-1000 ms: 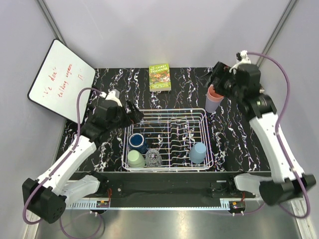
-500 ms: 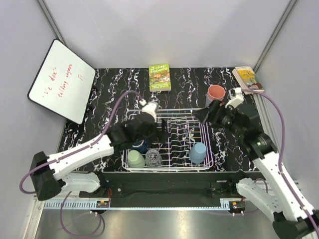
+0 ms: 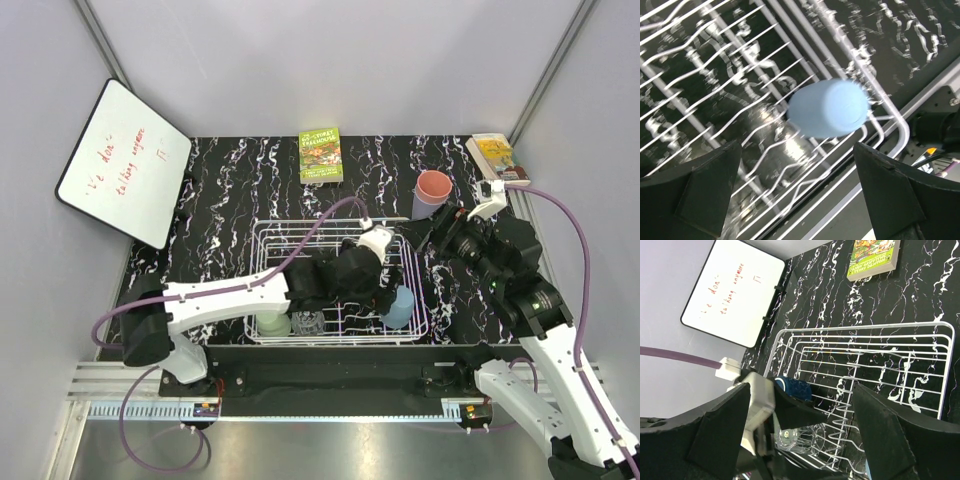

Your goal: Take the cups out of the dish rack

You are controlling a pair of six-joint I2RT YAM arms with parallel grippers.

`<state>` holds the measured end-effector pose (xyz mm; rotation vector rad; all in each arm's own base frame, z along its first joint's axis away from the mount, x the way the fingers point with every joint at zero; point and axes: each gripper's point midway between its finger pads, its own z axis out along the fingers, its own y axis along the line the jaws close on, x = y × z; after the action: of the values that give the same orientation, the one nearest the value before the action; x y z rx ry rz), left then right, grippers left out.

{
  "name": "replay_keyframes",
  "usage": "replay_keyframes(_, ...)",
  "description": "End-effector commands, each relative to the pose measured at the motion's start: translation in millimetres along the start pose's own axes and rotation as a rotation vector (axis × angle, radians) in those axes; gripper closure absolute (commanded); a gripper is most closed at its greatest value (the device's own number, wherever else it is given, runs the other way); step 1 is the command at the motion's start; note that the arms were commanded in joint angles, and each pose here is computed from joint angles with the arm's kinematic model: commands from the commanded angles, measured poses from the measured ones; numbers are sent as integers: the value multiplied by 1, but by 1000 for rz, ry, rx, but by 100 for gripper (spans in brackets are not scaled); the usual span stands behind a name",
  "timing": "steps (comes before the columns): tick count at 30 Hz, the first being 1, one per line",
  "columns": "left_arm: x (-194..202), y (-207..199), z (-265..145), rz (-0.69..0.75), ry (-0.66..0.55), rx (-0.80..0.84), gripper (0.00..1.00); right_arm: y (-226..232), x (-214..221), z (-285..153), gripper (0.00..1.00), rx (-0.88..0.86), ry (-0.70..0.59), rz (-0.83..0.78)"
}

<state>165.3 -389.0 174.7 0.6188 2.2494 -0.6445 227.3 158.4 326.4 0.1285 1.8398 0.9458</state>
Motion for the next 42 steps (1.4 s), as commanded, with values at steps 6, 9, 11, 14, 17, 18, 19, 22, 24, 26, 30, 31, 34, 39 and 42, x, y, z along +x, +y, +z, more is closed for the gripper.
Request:
replay_keyframes(6, -25, -56, 23, 84, -56, 88, 1, 19, -22, -13, 9, -41, -64, -46)
replay_keyframes(9, -17, -59, 35, 93, -33, 86, 1, 21, -24, -14, 10, -47, -71, -54)
replay_keyframes(11, -10, -57, 45, 100, -19, 75, 1, 21, -26, -14, 10, -44, -77, -57)
replay_keyframes(14, -1, -57, 56, 99, 3, 71, 1, 22, -28, -13, 9, -43, -76, -66)
replay_keyframes(17, 7, -57, 66, 99, 18, 67, 1, 20, -26, -11, 9, -37, -69, -66)
replay_keyframes(18, 7, -57, 68, 103, 19, 69, 1, 18, -26, -10, 9, -31, -68, -65)
replay_keyframes(19, 11, -58, 73, 107, 24, 70, 1, 18, -25, -10, 9, -31, -66, -63)
replay_keyframes(22, 16, -56, 80, 114, 35, 60, 1, 17, -24, -10, 9, -27, -68, -63)
replay_keyframes(24, 16, -56, 82, 116, 34, 58, 6, 17, -25, -11, 9, -28, -74, -67)
replay_keyframes(26, 14, -56, 81, 119, 21, 62, 30, 16, -26, -12, 9, -25, -79, -70)
replay_keyframes(30, 8, -52, 76, 132, -4, 50, 69, 16, -26, -12, 9, -24, -82, -69)
replay_keyframes(31, 7, -51, 75, 136, -8, 47, 78, 18, -28, -12, 9, -25, -84, -69)
replay_keyframes(34, 2, -46, 67, 132, -30, 31, 100, 22, -33, -15, 9, -32, -100, -70)
replay_keyframes(39, -27, -40, 33, 123, -127, 20, 100, 34, -54, -25, 9, -36, -154, -100)
replay_keyframes(42, -54, -36, 4, 121, -210, 16, 100, 48, -78, -38, 9, -39, -218, -126)
